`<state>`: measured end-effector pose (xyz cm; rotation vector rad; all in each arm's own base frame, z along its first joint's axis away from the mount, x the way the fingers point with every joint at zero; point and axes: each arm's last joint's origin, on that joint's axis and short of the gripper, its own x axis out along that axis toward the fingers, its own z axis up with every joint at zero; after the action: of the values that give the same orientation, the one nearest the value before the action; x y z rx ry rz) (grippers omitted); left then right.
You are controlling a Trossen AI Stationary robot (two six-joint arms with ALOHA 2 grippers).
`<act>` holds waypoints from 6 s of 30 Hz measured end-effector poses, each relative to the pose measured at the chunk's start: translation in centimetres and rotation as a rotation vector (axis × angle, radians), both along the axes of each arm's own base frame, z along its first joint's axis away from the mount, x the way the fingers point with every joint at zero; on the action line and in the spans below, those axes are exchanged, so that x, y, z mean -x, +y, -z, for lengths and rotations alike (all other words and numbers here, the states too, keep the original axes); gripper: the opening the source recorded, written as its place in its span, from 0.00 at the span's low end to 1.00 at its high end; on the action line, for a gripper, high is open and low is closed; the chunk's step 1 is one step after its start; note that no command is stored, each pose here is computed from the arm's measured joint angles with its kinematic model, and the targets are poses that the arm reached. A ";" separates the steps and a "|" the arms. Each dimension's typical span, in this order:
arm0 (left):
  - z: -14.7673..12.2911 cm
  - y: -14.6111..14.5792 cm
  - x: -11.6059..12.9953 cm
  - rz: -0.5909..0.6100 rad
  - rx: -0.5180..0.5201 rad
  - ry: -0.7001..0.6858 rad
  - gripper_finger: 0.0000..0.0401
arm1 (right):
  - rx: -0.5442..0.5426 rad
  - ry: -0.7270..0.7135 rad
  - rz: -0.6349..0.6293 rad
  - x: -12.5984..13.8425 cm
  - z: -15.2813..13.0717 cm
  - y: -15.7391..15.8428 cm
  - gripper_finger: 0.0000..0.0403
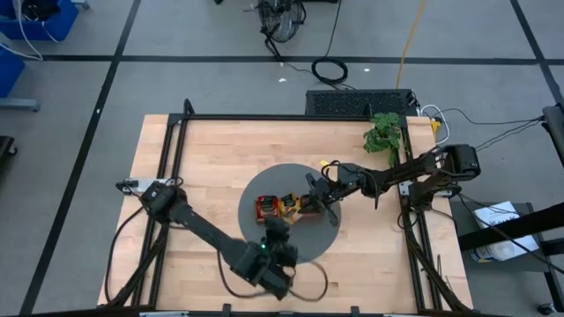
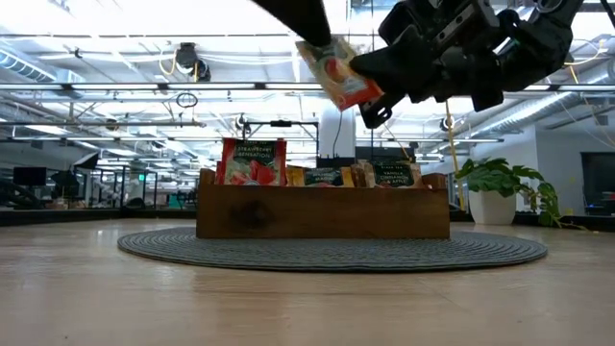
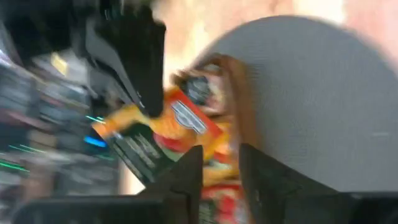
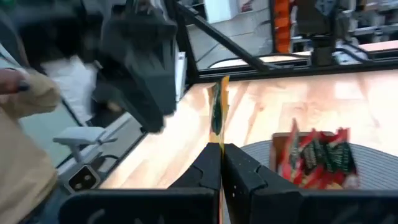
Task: Pick & Place Tea
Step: Put the yellow tea bag into the middle section of the wooden organizer
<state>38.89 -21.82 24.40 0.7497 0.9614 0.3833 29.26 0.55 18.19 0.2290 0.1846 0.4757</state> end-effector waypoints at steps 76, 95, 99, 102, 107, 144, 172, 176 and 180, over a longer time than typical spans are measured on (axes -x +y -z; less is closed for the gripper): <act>-11.0 12.9 10.9 0.375 0.603 -0.677 0.33 | 0.226 0.091 0.610 -1.1 5.6 5.2 0.40; -10.6 13.0 11.0 0.375 0.579 -0.628 0.33 | 0.504 0.297 0.339 -2.1 0.3 7.5 0.03; -10.5 13.0 10.9 0.359 0.566 -0.624 0.33 | 0.572 0.419 0.339 -3.3 0.5 7.1 0.00; -10.5 13.0 10.9 0.358 0.566 -0.625 0.33 | 0.553 0.483 0.327 -4.0 1.9 6.2 0.00; -10.4 13.1 11.0 0.353 0.571 -0.620 0.33 | 0.616 0.502 0.443 -4.4 3.0 5.6 0.00; -10.1 13.1 11.1 0.329 0.587 -0.592 0.33 | 0.640 0.466 0.287 -6.9 -1.9 2.3 0.46; -9.8 13.1 11.2 0.323 0.581 -0.566 0.33 | 0.493 0.526 0.131 -7.9 -2.2 -0.6 0.49; -9.8 13.1 11.2 0.323 0.581 -0.566 0.33 | 0.488 0.503 0.161 -8.1 -2.3 -1.7 0.49; -9.8 13.1 11.2 0.325 0.584 -0.564 0.33 | 0.433 0.510 0.136 -8.2 -2.0 -2.4 0.49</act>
<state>27.72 -8.73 34.23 0.2253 0.3678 0.0089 37.46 -1.86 20.21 -0.0673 0.7562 0.2245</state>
